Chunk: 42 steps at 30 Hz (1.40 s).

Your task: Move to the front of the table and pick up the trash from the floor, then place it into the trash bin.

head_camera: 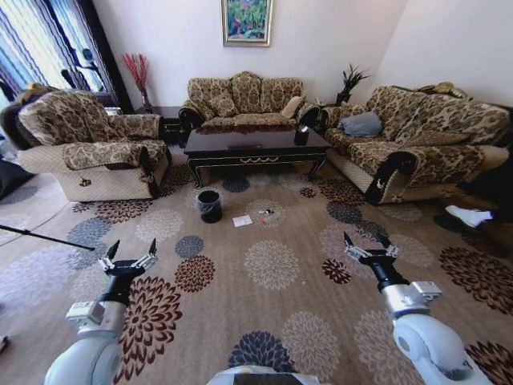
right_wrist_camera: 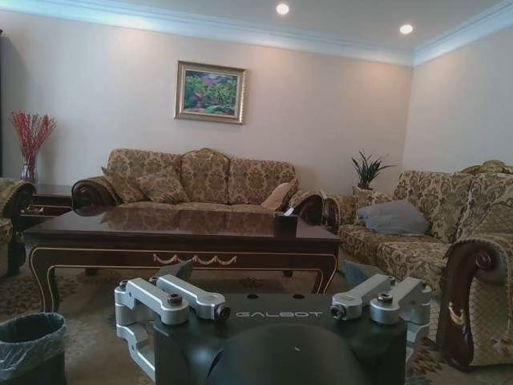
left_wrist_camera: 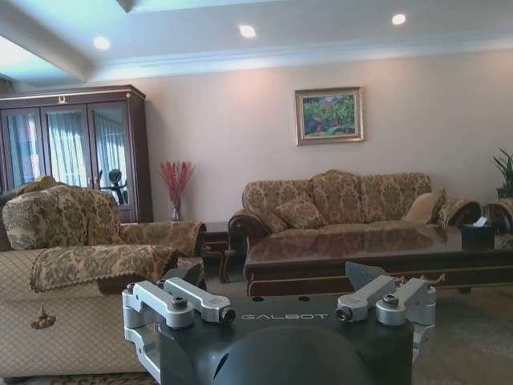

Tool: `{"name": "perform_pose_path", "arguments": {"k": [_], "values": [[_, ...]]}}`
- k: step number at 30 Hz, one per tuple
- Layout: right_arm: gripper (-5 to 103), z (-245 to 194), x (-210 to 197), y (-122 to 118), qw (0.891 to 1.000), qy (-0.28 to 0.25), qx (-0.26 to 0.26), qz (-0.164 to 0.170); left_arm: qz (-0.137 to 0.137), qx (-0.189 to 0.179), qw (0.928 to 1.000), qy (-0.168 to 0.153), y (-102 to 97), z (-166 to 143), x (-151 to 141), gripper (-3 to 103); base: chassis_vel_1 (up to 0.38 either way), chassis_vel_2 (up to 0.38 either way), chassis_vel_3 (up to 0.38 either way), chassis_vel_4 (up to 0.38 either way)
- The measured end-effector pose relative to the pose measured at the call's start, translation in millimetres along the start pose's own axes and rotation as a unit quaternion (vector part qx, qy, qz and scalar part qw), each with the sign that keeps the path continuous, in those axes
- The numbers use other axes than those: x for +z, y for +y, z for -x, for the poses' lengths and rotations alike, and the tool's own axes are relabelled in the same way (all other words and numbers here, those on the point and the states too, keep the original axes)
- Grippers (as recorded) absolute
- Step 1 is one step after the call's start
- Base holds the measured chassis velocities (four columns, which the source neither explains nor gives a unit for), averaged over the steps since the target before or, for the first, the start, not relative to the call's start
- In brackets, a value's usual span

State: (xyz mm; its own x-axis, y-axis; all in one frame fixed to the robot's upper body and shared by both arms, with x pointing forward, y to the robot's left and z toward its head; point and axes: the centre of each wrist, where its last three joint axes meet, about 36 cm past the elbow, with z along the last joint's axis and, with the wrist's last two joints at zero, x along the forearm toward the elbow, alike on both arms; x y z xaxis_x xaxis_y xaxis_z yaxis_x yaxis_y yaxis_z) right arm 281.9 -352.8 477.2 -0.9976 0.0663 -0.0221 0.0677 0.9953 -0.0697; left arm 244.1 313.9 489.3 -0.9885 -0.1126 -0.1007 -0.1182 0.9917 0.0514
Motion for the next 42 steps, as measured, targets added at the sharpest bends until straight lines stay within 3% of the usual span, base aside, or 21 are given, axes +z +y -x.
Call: {"name": "perform_pose_path", "arguments": {"k": [14, 20, 42], "values": [[100, -1, -1, 3, 1.0, 0.011, 0.01, 0.01, -0.041, 0.014, 0.9988, -0.023, -0.5, 4, 5, 100, 0.0, 0.0, 0.0, 0.0], [100, 0, -3, 4, 0.999, 0.024, 0.018, 0.034, -0.049, 0.013, 0.9983, -0.029, 2.3, 8, 15, 100, 0.0, 0.0, 0.0, 0.0], [100, -2, 2, 4, 1.0, 0.014, 0.004, 0.019, -0.042, 0.015, 0.9989, -0.015, 5.0, 12, 25, 100, 0.0, 0.0, 0.0, 0.0]]}}
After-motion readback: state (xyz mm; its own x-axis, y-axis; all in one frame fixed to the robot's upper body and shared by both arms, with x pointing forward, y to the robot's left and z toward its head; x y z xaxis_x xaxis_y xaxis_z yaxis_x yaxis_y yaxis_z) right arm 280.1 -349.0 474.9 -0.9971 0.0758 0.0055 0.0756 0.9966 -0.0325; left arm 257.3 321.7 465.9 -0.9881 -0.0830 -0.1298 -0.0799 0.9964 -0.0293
